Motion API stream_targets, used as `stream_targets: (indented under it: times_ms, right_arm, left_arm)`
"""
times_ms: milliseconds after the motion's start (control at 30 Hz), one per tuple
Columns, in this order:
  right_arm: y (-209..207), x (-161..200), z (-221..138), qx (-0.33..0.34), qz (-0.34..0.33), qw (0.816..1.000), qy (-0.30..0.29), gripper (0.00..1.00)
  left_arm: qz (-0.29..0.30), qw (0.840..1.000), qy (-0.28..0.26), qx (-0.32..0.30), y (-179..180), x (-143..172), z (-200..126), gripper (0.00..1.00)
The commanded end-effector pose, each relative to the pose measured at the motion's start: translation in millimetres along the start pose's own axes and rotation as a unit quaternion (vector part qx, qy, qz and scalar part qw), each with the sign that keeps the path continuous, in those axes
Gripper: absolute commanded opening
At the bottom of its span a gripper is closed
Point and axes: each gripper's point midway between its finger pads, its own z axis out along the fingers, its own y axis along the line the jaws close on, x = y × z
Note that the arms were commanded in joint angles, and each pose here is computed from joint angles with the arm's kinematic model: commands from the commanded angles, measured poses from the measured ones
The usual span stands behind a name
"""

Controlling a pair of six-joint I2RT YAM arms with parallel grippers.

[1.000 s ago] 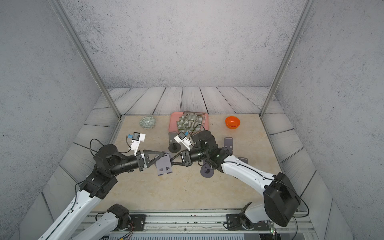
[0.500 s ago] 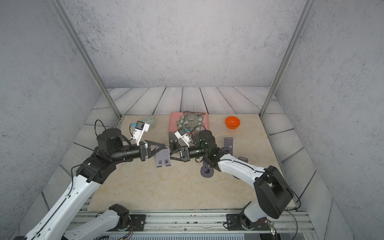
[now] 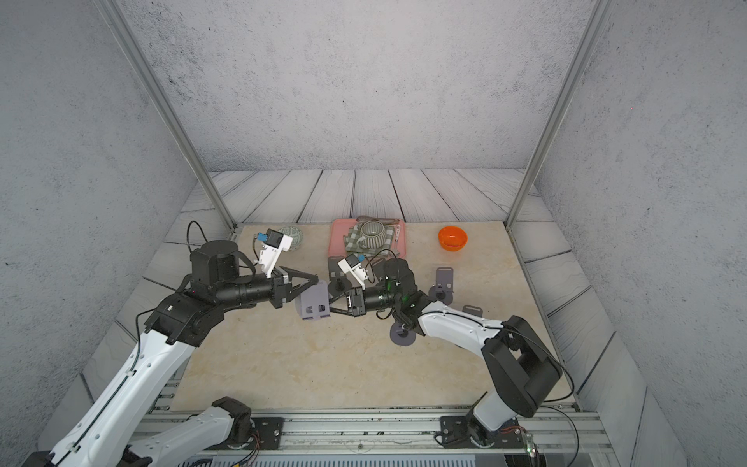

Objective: Open the phone stand

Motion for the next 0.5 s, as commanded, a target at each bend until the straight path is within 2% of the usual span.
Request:
stream_targets:
  times_ms: [0,267,367,467]
  right_arm:
    - [-83.5,102.4,-5.7,0.091,0.219,0.965,0.108,0.00]
    - [-88.3,110.5,-5.4,0.094,0.229,0.962,0.114,0.00]
    - [-90.0,111.5,-4.9,0.097,0.232,0.961,0.115,0.00]
    - [-90.9,109.2,-4.3,0.098,0.232,0.961,0.112,0.00]
  left_arm:
    - [0.189,0.944,-0.267,-0.040,-50.3,-139.7,-81.3,0.00]
    - [0.267,0.918,-0.275,-0.098,-54.3,-159.9,-100.6,0.00]
    - [0.297,0.909,-0.274,-0.102,-60.5,-165.1,-104.0,0.00]
    - [0.313,0.910,-0.258,-0.083,-65.8,-157.2,-100.0,0.00]
